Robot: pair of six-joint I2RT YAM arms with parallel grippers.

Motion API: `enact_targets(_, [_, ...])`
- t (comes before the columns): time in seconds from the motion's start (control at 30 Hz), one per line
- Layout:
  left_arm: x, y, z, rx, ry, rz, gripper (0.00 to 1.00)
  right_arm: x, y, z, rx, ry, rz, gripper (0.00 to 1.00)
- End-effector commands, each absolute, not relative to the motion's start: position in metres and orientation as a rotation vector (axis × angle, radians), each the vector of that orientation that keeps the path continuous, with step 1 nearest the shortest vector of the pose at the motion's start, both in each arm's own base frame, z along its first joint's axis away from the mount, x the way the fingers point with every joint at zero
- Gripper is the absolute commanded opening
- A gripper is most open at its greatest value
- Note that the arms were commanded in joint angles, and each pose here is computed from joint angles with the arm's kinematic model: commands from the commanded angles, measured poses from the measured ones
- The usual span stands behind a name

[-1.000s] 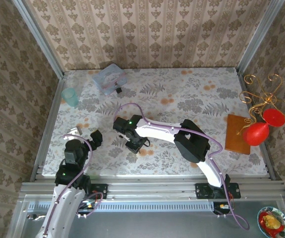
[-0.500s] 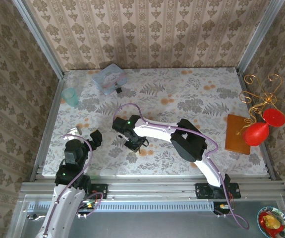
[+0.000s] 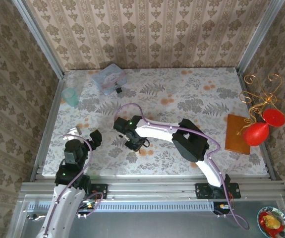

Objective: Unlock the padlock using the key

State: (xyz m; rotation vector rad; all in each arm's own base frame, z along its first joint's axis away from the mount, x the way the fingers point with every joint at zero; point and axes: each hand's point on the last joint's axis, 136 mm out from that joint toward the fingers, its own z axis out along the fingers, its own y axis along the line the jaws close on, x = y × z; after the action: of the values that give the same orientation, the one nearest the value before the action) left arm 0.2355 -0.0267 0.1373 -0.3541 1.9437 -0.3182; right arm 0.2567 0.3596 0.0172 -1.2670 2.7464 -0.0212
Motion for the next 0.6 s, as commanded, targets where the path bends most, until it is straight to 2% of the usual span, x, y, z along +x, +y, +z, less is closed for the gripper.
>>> enact_targets(0.0, [0.237,-0.026,0.143,-0.348,1.910,-0.328,1.00,0.253,0.340,0.017,-1.217,2.805,-0.042,0.28])
enact_targets(0.23, [0.238,-0.028,0.143,-0.335,1.907,-0.335,1.00,0.248,0.334,0.011,-1.213,2.830,-0.040,0.29])
enact_targets(0.43, [0.240,-0.034,0.143,-0.295,1.893,-0.360,1.00,0.248,0.336,0.018,-1.160,2.823,0.012,0.17])
enact_targets(0.57, [0.243,-0.044,0.145,-0.238,1.889,-0.402,1.00,0.252,0.339,0.034,-1.033,2.825,0.146,0.05])
